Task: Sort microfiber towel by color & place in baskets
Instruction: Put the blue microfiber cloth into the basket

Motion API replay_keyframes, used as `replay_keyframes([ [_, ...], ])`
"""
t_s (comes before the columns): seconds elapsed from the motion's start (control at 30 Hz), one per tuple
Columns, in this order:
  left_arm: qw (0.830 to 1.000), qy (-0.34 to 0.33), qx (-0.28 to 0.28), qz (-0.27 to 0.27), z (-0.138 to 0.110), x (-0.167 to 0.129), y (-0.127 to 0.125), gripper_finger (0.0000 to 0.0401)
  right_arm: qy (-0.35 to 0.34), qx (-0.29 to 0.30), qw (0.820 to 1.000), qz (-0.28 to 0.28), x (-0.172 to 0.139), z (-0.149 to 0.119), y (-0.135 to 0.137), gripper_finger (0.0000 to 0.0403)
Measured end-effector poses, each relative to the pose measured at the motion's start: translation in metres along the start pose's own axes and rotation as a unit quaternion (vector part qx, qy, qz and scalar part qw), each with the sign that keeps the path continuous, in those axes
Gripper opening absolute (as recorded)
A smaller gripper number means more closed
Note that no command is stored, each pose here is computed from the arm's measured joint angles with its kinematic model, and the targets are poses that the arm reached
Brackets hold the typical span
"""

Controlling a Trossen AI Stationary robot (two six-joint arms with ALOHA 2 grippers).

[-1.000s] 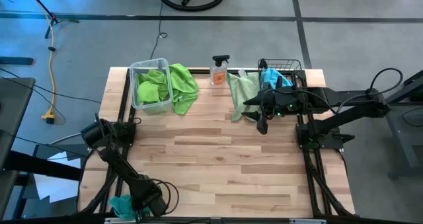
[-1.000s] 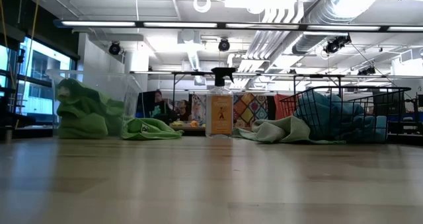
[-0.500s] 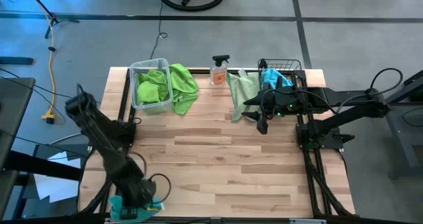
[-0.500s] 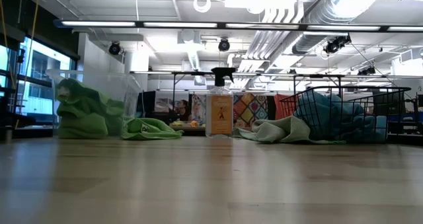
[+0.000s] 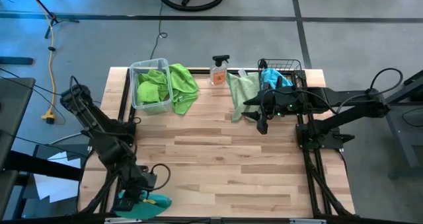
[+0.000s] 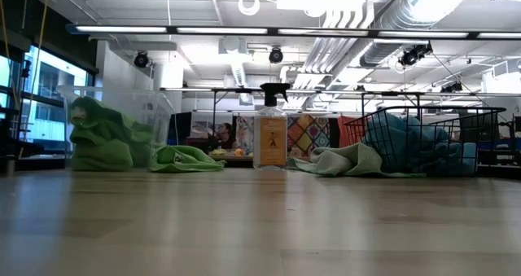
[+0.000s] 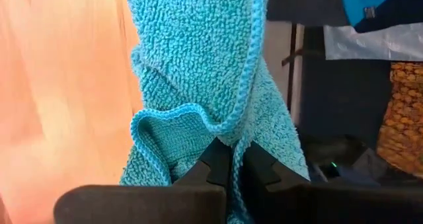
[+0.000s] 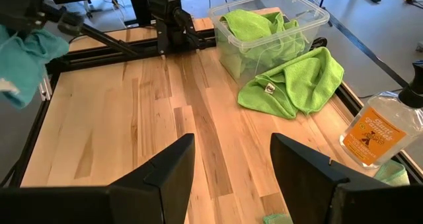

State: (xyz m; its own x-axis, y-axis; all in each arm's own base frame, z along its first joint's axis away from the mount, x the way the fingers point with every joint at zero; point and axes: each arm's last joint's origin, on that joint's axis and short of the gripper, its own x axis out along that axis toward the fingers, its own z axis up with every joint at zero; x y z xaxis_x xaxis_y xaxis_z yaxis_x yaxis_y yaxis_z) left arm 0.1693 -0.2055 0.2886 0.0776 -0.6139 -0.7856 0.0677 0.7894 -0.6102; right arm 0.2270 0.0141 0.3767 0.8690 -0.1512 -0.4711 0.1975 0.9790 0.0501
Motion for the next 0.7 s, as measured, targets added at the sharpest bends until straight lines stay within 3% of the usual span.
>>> replay_keyframes([
  [0.17, 0.995, -0.056, 0.079, 0.017, 0.020, 0.007, 0.004, 0.0000, 0.003, -0.001, 1.000, -0.001, 0.000, -0.001, 0.000, 0.0196],
  [0.37, 0.976, -0.147, 0.130, 0.095, 0.058, 0.004, 0.030, 0.0000, 0.003, -0.001, 1.000, -0.001, 0.000, -0.001, 0.000, 0.0196],
  [0.47, 0.953, -0.229, 0.157, 0.122, 0.083, -0.005, 0.040, 0.0000, 0.003, 0.011, 1.000, -0.001, 0.000, -0.001, 0.000, 0.0196],
  [0.7, 0.880, -0.396, 0.187, 0.182, 0.130, -0.037, 0.063, 0.0000, 0.006, 0.021, 1.000, 0.009, 0.000, -0.001, 0.001, 0.0196],
])
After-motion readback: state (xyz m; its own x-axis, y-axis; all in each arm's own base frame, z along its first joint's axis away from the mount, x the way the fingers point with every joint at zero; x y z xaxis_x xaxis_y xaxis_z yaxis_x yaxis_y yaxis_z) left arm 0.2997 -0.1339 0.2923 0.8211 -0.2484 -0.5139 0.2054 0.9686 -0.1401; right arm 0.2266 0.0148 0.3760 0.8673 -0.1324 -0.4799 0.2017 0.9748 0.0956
